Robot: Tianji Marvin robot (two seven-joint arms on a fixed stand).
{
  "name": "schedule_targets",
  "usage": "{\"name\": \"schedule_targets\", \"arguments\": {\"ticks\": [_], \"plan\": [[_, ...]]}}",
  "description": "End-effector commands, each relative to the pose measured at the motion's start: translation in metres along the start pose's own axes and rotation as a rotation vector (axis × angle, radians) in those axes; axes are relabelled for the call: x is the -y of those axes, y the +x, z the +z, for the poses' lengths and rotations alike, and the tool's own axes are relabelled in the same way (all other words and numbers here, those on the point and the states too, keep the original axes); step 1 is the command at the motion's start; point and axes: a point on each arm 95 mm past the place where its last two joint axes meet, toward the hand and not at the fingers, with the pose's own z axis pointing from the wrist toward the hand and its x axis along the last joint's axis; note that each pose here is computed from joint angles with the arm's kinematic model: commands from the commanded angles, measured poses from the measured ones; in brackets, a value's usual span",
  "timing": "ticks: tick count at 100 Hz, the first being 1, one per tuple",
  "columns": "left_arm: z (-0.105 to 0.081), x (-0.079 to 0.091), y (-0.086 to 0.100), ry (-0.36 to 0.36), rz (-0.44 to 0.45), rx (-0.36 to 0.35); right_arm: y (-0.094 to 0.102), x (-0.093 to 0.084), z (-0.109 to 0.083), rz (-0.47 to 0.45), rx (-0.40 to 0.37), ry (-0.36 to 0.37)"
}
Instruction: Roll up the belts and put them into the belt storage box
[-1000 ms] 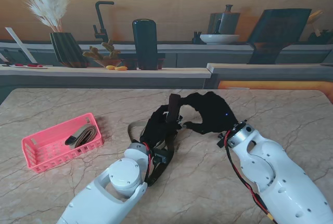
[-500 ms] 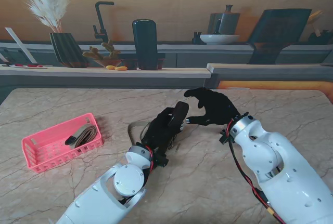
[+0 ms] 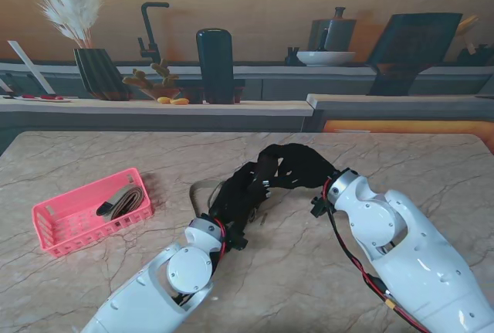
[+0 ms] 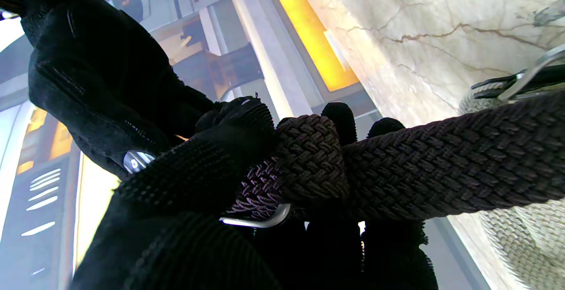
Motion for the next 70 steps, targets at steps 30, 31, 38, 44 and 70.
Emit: {"name": "schedule_targets", "arguments": {"ticks": [30,31,38,44,70], "plan": [[0.003,-0.001,0.006,-0.001,-0.037,-0.007,0.009,0.002,0.013,0.056,-0.014,-0.088],[0.003,-0.001,0.006,-0.001,-0.037,-0.006,0.01,0.001,0.013,0.057,-0.014,-0.098],[0.003,0.0,0.004,-0.006,-0.042,0.005,0.016,-0.009,0.01,0.052,-0.02,-0.156],[0.004,0.0,0.003,-0.013,-0.05,0.016,0.02,-0.019,0.007,0.031,-0.028,-0.203],[0.004,0.003,-0.002,-0.04,-0.083,0.062,0.04,-0.054,-0.007,-0.112,-0.093,-0.332]]}}
